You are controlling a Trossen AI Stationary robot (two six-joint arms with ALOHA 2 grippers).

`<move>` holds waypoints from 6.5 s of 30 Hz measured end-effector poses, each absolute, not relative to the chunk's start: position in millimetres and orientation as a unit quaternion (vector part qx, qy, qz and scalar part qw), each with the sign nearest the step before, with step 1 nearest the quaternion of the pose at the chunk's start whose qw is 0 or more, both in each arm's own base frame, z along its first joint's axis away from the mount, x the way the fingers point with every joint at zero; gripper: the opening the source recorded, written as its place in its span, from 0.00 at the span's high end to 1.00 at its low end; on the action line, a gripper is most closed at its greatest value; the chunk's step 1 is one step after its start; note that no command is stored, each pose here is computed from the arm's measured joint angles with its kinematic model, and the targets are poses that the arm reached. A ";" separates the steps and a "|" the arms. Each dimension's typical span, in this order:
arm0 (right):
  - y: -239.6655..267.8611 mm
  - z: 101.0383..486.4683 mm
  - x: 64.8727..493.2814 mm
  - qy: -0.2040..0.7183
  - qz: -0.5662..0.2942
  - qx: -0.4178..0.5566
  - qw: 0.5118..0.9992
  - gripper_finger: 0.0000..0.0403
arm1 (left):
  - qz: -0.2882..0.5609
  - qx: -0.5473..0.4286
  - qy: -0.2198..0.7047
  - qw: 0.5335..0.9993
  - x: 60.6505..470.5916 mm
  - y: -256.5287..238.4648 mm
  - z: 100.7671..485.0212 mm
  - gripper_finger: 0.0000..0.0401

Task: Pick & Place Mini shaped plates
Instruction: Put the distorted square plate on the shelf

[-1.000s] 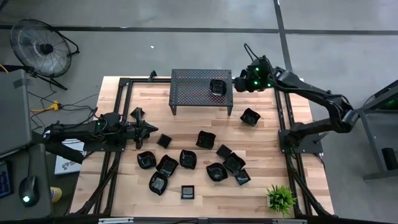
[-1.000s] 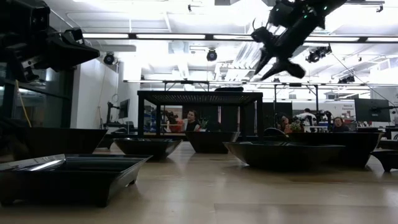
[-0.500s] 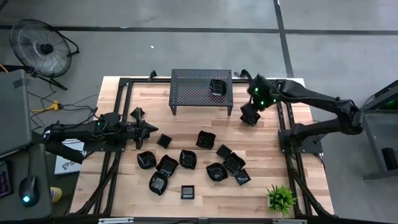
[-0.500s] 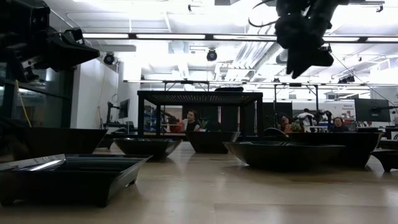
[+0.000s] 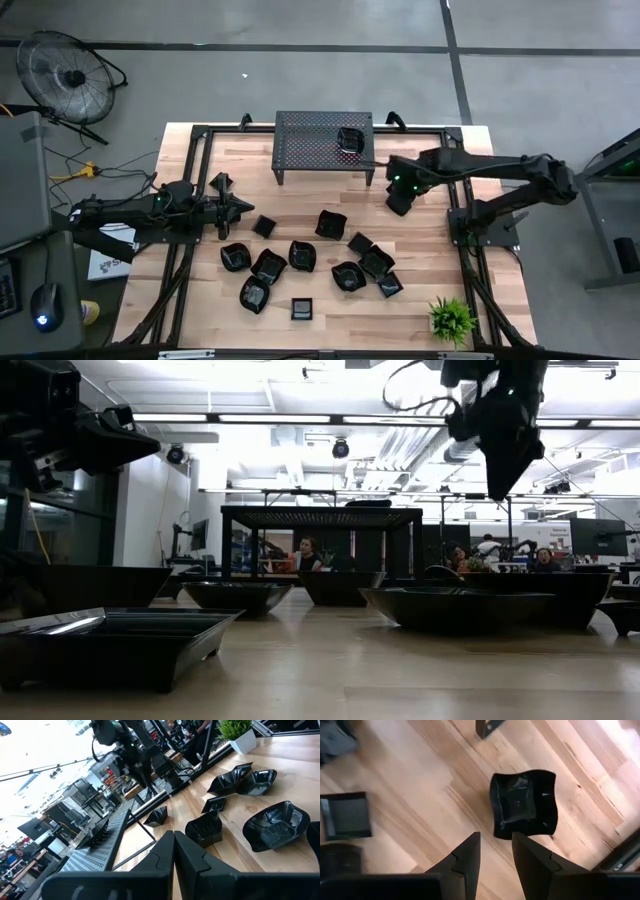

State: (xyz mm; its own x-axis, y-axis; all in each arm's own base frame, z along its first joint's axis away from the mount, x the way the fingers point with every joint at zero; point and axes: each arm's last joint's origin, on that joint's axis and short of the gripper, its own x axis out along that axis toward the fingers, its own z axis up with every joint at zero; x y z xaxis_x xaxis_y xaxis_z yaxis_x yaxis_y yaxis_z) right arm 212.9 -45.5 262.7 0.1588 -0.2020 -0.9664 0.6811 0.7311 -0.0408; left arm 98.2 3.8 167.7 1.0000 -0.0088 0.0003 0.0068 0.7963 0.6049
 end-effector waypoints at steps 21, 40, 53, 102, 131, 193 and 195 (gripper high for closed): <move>-42.6 181.5 256.4 0.703 -0.336 0.159 0.606 0.73 | -0.004 0.319 -0.002 0.948 98.2 3.8 167.7 0.99; -47.5 157.0 267.8 0.711 -0.350 0.118 0.598 0.73 | -0.004 0.319 -0.002 0.948 98.2 3.8 167.7 0.99; -63.3 149.6 268.8 0.705 -0.373 0.120 0.591 0.73 | -0.004 0.319 -0.002 0.948 98.2 3.8 167.7 0.99; -64.9 147.0 264.2 0.700 -0.327 0.150 0.617 0.98 | -0.004 0.319 -0.002 0.948 98.1 3.8 167.7 0.99; -54.7 248.3 234.0 0.681 -0.322 0.176 0.634 1.00 | -0.004 0.319 -0.002 0.948 98.1 3.8 167.7 0.99; -89.6 375.4 393.9 0.555 -0.164 -0.184 0.795 0.99 | -0.004 0.319 -0.001 0.948 98.2 3.8 167.7 0.99; -90.6 370.5 400.1 0.555 -0.161 -0.203 0.791 0.99 | -0.004 0.319 -0.002 0.948 98.2 3.8 167.7 0.99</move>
State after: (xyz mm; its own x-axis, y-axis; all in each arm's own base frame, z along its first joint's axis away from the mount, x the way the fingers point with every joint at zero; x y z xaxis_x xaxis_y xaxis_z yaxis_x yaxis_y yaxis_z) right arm 400.1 -90.6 370.5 0.3324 -0.4796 -0.8121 0.0290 0.8658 -0.4995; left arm 98.2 3.8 167.7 1.0000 -0.0089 0.0002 0.0070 0.7961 0.6051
